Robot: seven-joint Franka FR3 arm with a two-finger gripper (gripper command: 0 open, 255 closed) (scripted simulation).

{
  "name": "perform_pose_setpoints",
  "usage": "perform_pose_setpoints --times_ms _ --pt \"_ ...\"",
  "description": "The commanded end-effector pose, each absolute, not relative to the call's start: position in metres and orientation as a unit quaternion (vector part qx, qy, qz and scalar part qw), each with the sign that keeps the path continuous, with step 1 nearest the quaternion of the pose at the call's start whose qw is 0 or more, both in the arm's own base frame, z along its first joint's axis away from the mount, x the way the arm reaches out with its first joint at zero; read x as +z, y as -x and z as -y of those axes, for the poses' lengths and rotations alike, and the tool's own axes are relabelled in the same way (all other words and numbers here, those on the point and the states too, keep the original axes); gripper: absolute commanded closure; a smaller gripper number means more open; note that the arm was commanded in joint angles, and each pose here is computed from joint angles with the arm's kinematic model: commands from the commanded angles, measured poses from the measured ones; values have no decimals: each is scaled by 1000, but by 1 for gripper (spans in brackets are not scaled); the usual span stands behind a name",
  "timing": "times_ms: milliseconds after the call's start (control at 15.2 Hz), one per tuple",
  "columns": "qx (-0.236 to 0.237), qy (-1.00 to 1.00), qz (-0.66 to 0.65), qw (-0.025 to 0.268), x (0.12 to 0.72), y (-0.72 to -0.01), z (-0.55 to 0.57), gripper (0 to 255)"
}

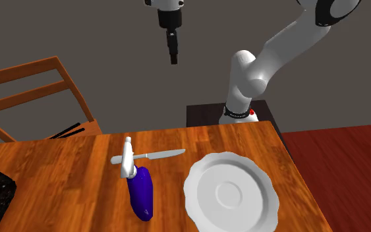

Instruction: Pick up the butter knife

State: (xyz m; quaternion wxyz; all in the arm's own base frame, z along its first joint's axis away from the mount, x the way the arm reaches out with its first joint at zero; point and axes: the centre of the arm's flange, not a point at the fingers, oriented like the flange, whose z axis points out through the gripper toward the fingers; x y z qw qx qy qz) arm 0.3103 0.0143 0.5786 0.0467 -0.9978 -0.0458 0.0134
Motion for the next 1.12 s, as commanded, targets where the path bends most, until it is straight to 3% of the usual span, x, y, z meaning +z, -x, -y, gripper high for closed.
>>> perform_pose_setpoints --times_ms 0,1056 --pt "13 998 46 47 579 -310 -14 0" --pt "-58 998 29 -12 512 -334 -227 0"
